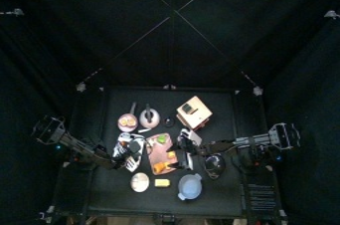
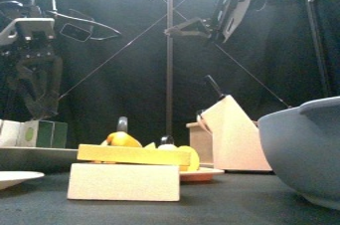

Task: Grab apple half

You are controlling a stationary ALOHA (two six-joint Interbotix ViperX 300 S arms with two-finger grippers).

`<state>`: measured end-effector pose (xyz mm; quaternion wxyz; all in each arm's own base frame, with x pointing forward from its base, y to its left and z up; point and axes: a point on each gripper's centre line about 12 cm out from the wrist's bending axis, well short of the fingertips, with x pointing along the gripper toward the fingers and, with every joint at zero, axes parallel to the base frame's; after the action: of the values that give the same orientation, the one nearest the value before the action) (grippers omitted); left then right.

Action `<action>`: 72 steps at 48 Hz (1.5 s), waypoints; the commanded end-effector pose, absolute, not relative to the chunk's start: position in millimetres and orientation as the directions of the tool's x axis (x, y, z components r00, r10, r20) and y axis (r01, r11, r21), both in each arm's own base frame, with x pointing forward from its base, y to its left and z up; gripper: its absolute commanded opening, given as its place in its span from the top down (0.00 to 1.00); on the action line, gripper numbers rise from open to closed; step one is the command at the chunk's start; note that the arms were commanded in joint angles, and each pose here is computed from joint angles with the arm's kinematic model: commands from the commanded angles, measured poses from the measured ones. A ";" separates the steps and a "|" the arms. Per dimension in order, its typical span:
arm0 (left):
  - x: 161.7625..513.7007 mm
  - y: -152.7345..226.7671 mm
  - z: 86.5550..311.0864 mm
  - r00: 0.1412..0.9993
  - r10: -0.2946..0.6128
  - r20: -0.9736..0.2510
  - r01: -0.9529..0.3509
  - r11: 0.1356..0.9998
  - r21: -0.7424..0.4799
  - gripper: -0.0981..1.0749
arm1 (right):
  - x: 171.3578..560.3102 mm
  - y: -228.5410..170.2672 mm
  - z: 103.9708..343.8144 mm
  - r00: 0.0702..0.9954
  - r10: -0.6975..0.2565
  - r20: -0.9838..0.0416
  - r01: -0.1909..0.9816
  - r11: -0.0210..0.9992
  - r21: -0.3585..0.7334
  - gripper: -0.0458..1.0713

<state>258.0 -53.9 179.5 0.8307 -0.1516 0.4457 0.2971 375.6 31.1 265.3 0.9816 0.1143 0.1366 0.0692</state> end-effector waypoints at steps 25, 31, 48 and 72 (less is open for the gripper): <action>215.3 8.8 214.4 0.464 0.562 -0.684 -0.705 0.702 0.098 0.18 | 366.4 32.8 297.2 0.969 0.193 -0.154 -0.162 0.968 0.193 0.03; 201.7 33.0 208.9 0.416 0.615 -0.670 -0.757 0.643 0.119 0.18 | 358.1 35.6 298.5 0.966 0.225 -0.130 -0.205 0.967 0.151 0.03; 198.0 71.0 207.0 0.387 0.636 -0.668 -0.858 0.514 -0.007 0.17 | 342.3 42.7 287.5 0.949 0.292 -0.118 -0.282 0.954 0.100 0.03; 205.5 94.1 173.9 0.422 0.532 -0.735 -0.866 0.476 -0.152 0.12 | 322.4 41.8 285.7 0.950 0.293 -0.111 -0.283 0.954 0.099 0.03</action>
<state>198.3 92.6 173.2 0.7921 -0.2586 0.3198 0.4510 324.7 42.3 274.4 0.9853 0.0412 0.0814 0.1445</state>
